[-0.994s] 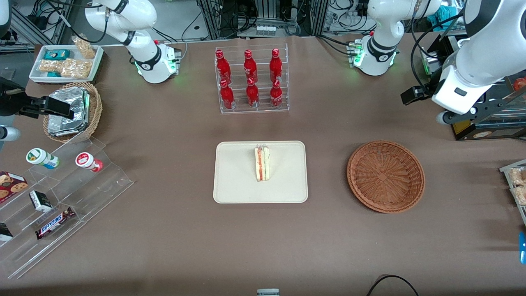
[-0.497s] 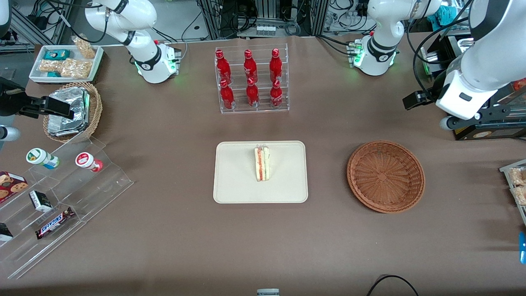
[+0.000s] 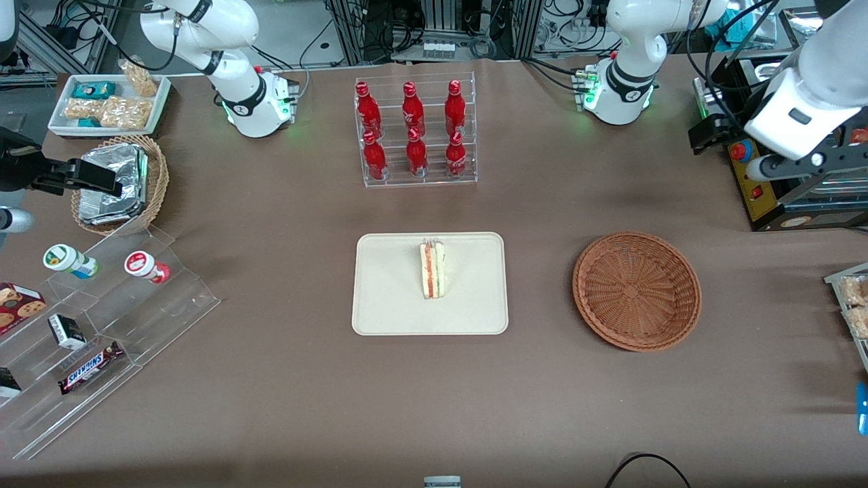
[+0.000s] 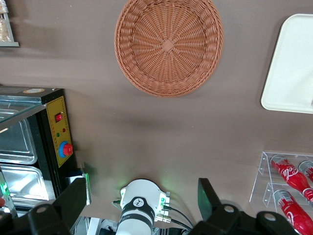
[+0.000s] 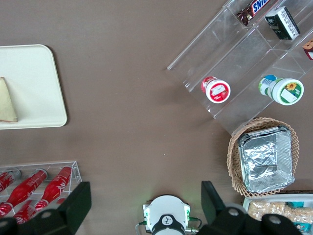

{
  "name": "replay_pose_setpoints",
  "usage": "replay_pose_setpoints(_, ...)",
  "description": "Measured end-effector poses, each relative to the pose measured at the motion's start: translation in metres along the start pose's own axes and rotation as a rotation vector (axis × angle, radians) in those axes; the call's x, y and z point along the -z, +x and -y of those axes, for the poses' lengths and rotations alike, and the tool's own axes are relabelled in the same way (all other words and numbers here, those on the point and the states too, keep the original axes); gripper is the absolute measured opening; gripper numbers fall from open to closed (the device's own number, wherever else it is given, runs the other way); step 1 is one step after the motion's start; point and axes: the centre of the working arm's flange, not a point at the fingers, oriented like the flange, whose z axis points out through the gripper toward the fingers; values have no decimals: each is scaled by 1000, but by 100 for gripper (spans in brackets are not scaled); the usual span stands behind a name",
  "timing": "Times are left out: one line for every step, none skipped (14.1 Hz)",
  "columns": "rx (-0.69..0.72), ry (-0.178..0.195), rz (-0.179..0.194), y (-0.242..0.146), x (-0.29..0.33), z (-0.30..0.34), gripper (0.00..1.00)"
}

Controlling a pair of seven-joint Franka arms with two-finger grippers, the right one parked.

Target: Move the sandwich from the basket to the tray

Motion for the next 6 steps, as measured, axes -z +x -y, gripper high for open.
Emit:
replay_pose_setpoints(1,-3,-10,-1,4,1,100)
replay_pose_setpoints(2,-6,-20,-2,9,1,100)
replay_pose_setpoints(2,-7,-25,-2,11,2,100)
replay_pose_setpoints(2,-8,-27,-2,12,2,100)
replay_pose_setpoints(2,-8,-27,-2,11,2,100)
replay_pose_setpoints(1,-8,-25,-1,11,2,100)
